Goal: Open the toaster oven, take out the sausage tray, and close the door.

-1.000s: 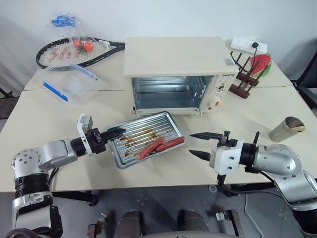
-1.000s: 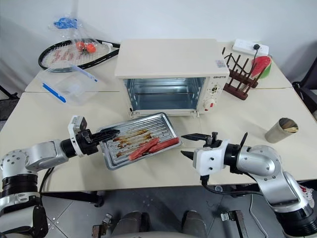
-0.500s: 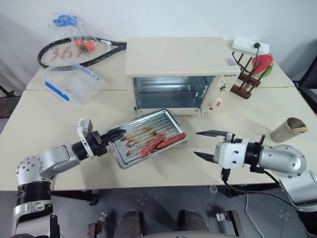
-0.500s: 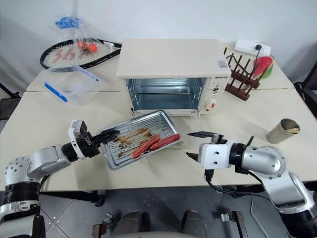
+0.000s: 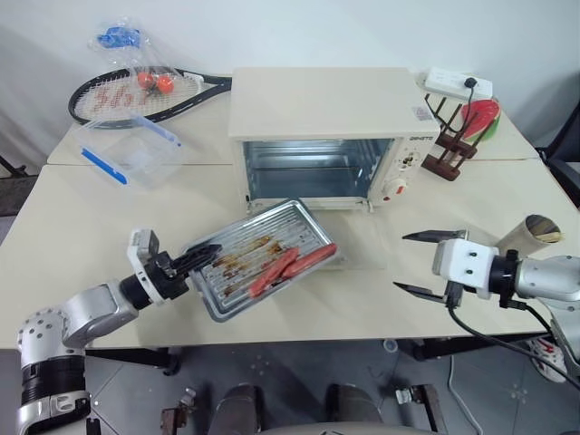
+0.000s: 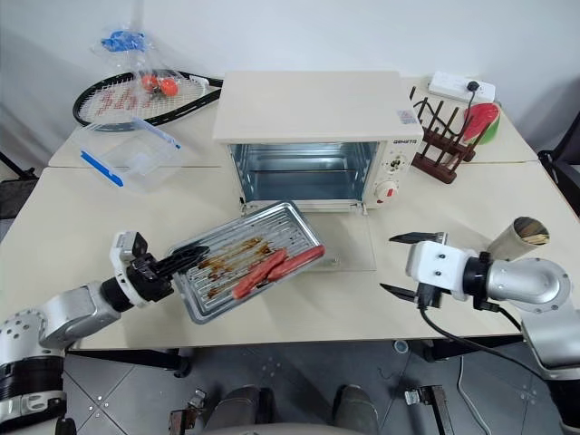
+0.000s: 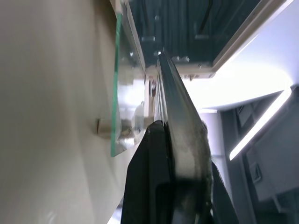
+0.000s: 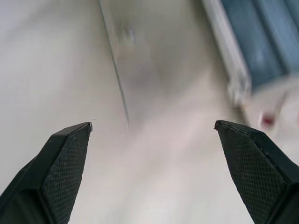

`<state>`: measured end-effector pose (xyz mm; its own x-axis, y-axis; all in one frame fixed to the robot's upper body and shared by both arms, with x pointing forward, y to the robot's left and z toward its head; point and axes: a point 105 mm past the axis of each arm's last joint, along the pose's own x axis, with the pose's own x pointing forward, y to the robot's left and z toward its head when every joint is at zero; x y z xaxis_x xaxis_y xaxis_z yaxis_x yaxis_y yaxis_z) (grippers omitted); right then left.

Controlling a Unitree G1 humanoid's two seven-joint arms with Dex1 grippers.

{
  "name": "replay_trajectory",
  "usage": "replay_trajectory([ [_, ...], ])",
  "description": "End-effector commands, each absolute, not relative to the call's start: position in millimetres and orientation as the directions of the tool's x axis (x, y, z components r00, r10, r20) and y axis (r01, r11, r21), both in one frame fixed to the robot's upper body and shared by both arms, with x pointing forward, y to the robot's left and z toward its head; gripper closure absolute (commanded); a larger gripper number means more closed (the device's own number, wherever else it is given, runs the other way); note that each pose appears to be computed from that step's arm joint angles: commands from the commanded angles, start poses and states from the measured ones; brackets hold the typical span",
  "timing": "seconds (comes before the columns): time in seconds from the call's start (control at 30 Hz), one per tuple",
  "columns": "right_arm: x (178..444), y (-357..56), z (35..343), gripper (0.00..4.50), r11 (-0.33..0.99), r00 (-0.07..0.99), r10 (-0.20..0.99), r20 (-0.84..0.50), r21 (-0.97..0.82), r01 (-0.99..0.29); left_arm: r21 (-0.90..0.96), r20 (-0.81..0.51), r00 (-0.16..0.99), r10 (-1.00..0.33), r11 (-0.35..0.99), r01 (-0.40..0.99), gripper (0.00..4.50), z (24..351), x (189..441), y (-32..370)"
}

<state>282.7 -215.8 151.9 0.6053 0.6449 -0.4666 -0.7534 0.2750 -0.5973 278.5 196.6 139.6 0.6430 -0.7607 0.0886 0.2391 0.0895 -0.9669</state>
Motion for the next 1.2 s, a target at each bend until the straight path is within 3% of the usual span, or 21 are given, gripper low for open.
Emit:
replay_trajectory([
  [0.03, 288, -224, 152, 0.06, 0.264, 0.610, 0.635, -0.473, -0.610, -0.747, -0.949, 0.169, 0.654, -0.737, 0.057, 0.310, 4.50, 153, 270, 201],
  [0.4, 323, -235, 109, 0.06, 0.342, 0.629, 0.582, -0.515, -0.547, -0.764, -0.942, 0.168, 0.791, -0.589, 0.141, 0.305, 4.50, 143, 234, 221],
  [0.5, 327, -226, 100, 0.61, 0.326, 0.595, 0.612, -0.522, -0.519, -0.790, -0.940, 0.166, 0.831, -0.531, 0.170, 0.296, 4.50, 142, 223, 230],
  [0.67, 325, -211, 88, 2.25, 0.287, 0.522, 0.662, -0.537, -0.462, -0.839, -0.944, 0.169, 0.879, -0.446, 0.183, 0.274, 4.50, 137, 208, 234],
  [0.9, 329, -204, 86, 4.49, 0.283, 0.500, 0.685, -0.530, -0.438, -0.853, -0.951, 0.172, 0.919, -0.354, 0.184, 0.249, 4.50, 134, 194, 234],
  [1.2, 333, -179, 86, 4.49, 0.269, 0.455, 0.747, -0.484, -0.407, -0.873, -0.955, 0.178, 0.962, -0.206, 0.201, 0.220, 4.50, 136, 175, 242],
])
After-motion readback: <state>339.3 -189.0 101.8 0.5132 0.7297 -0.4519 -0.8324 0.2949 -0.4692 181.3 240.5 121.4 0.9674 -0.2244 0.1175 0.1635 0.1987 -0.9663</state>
